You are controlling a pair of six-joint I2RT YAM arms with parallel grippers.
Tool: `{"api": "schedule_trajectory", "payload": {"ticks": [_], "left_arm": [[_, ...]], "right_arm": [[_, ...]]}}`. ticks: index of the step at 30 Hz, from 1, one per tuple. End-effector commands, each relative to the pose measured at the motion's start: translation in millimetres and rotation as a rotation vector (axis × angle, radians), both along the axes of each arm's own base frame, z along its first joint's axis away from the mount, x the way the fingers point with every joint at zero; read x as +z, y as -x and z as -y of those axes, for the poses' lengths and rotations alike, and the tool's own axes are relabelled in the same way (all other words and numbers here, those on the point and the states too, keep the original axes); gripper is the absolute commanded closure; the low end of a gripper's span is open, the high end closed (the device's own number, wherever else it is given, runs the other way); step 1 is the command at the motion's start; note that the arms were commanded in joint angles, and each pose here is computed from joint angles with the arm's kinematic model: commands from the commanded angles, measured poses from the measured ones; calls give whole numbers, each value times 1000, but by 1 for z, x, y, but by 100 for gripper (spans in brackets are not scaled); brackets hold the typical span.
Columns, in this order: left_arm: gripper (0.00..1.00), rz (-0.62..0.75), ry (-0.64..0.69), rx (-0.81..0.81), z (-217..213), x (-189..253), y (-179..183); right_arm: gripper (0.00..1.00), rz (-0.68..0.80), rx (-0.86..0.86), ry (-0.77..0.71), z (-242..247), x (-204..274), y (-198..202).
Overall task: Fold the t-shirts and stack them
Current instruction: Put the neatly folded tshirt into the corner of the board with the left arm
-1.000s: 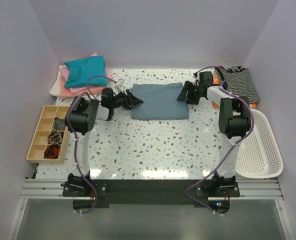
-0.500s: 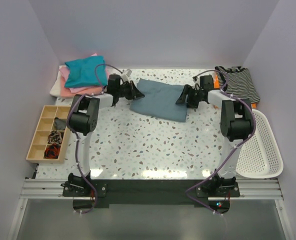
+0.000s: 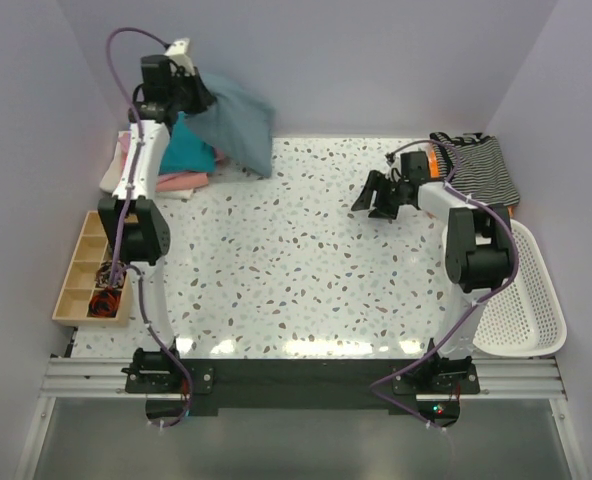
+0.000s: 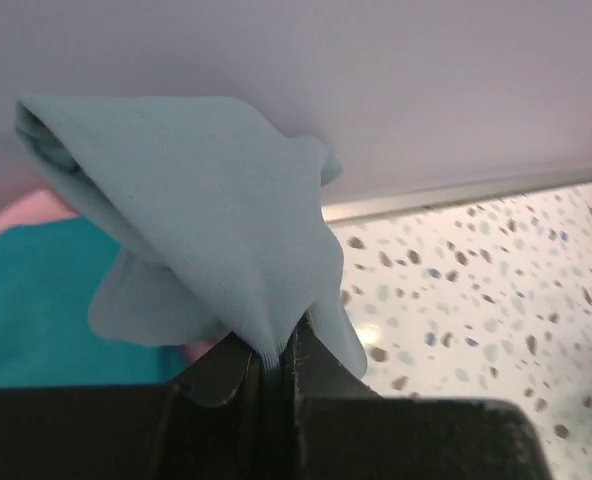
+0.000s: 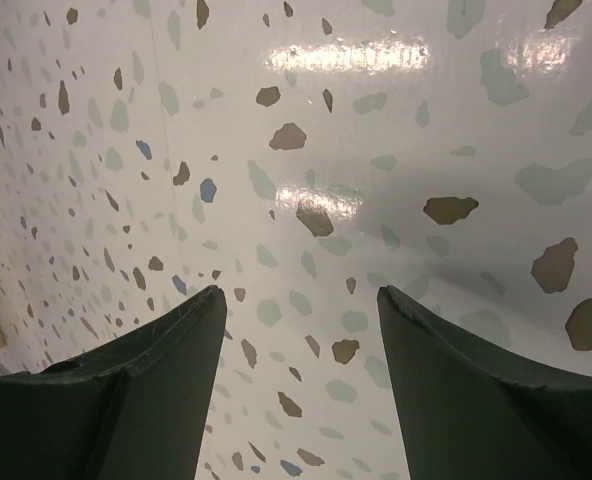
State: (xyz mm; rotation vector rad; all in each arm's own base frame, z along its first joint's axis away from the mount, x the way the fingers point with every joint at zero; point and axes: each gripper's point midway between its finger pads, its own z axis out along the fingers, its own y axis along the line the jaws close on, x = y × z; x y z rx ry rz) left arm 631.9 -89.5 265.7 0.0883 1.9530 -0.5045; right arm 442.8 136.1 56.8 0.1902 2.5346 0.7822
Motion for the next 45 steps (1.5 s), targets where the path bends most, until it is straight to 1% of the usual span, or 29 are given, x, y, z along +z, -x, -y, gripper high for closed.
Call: {"api": "schedule_trajectory", "payload": {"ticks": [1,2,4,7,8,10,11,16,17,19,20,21,22,23,24,25,26,28,29,30,32,34,35,36,37,38,42,43,45], "left_arm": [[100,14,-36,154,-119,7,-7],[100,20,-47,202,-152,8,-5],[100,26,-63,238,-184,3,-3],[100,-34,-58,322,-244,-29,6],[86,-52,-50,345,-255,-37,9],[42,-71,-23,373,-266,-50,13],[0,-60,-30,387,-267,-44,16],[0,-76,48,398,-255,-46,26],[0,-48,58,381,-246,-30,30],[0,-64,71,362,-221,-33,37],[0,-22,33,380,-213,-8,44],[0,-27,17,363,-198,-14,50],[0,-7,-4,306,-164,-6,52],[0,44,-29,294,-146,22,63],[0,25,-65,307,-136,14,71],[0,37,-77,267,-103,18,77],[0,95,-75,262,-89,47,94],[0,121,-60,165,-36,39,118],[0,193,-50,152,-23,66,138],[0,187,-58,133,-10,54,150],[0,228,-44,80,19,73,179],[0,216,-54,7,48,62,203],[0,245,-52,11,51,73,218],[0,221,-58,-10,57,56,229],[0,245,-44,-38,68,63,246],[0,206,-34,-59,79,36,264],[0,171,-44,-65,86,6,294],[0,135,-78,-18,77,-10,296],[0,156,-90,-13,80,-11,309]], "right_arm": [[33,35,31,-19,-12,14,1],[33,31,35,-22,-14,13,1],[33,24,50,-29,-18,9,1],[33,12,75,-25,-28,4,3],[33,6,79,-23,-30,2,4],[33,2,88,-13,-33,-1,7],[34,3,93,-6,-33,-1,8],[33,4,78,53,-24,-2,15],[34,22,73,62,-23,5,15],[33,34,74,83,-22,9,19],[33,45,69,108,-20,12,20],[33,65,64,121,-18,20,21],[33,74,73,132,-21,24,24],[33,90,65,160,-18,27,24],[33,117,62,174,-17,37,28],[33,130,66,188,-21,41,32],[33,146,64,210,-19,45,34],[32,194,51,257,-17,58,43],[32,199,54,272,-15,58,51],[32,209,49,282,-13,61,55],[32,229,42,289,-9,69,70],[32,267,16,297,-2,82,80],[32,248,12,309,3,72,91],[32,259,3,307,4,74,96],[32,276,-10,309,6,75,98],[31,292,-33,290,10,76,112],[30,330,-49,285,13,79,127],[30,341,-61,294,17,80,132],[30,355,-71,307,21,81,137]]}}
